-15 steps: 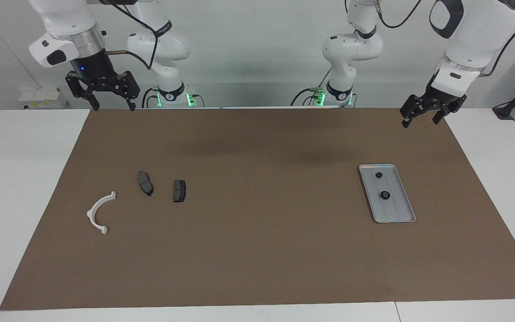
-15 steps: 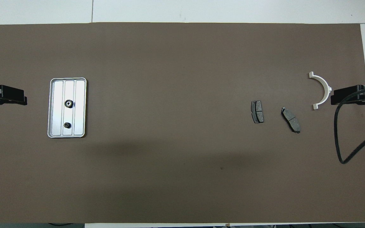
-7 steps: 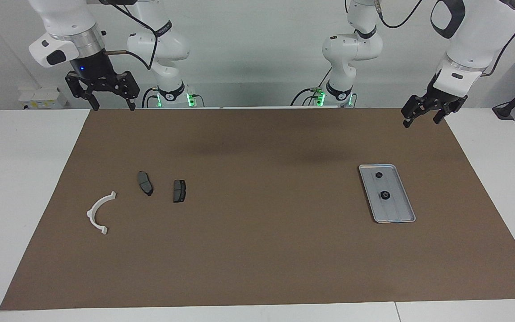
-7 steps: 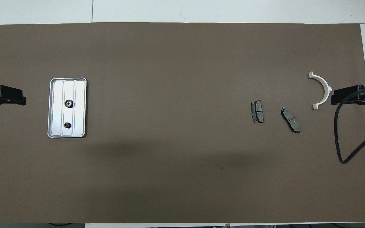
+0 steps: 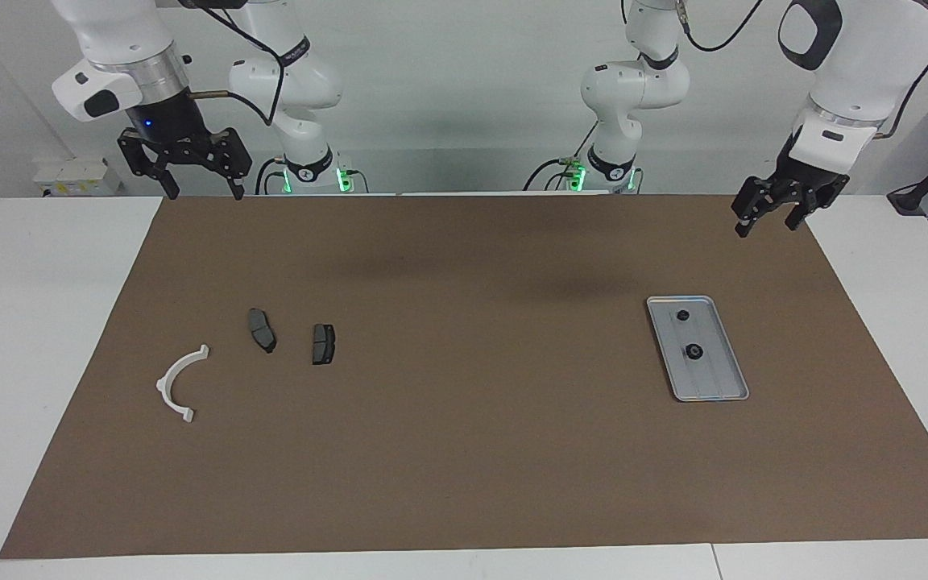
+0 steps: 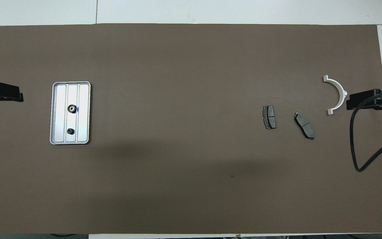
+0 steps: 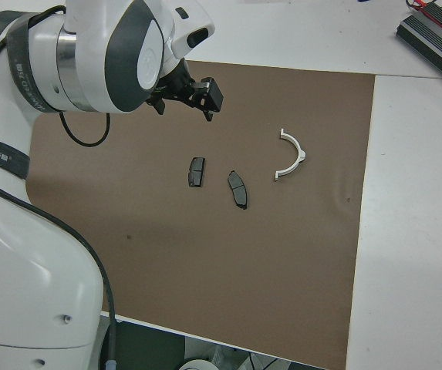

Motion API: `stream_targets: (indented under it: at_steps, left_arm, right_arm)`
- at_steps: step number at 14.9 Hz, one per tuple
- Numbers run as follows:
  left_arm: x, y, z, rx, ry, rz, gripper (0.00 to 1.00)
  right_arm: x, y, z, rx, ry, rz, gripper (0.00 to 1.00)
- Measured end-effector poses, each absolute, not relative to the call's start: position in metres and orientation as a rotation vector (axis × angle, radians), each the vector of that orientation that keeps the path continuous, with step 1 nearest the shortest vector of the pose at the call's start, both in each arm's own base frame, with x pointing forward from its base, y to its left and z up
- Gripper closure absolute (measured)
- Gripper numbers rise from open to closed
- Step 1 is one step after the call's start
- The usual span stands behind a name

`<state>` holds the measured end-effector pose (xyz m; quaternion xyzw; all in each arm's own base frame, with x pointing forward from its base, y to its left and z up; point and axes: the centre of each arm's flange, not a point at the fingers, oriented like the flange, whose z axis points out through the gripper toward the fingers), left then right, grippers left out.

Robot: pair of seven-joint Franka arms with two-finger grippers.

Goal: Place bearing gear from tray to pile
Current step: 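Reach the left gripper down to the dark ring on the tray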

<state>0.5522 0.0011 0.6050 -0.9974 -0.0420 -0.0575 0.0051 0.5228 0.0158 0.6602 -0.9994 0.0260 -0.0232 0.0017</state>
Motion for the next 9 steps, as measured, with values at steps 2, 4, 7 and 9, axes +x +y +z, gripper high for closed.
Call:
stream_targets:
  at_steps: [2, 4, 7, 9]
  left_arm:
    - [0.562, 0.009, 0.587, -3.120, -0.152, -0.225, 0.11]
    - [0.582, 0.013, 0.557, -3.119, -0.160, -0.248, 0.16]
    - [0.615, 0.019, 0.497, -3.120, -0.172, -0.246, 0.11]
    - [0.627, 0.027, 0.472, -3.119, -0.190, -0.239, 0.09]
  right_arm:
    - [0.523, 0.016, 0.660, -3.136, 0.081, -0.073, 0.00]
    - [0.523, 0.015, 0.660, -3.136, 0.082, -0.073, 0.00]
    - [0.523, 0.013, 0.660, -3.136, 0.091, -0.073, 0.00]
    - [0.523, 0.012, 0.660, -3.136, 0.092, -0.073, 0.00]
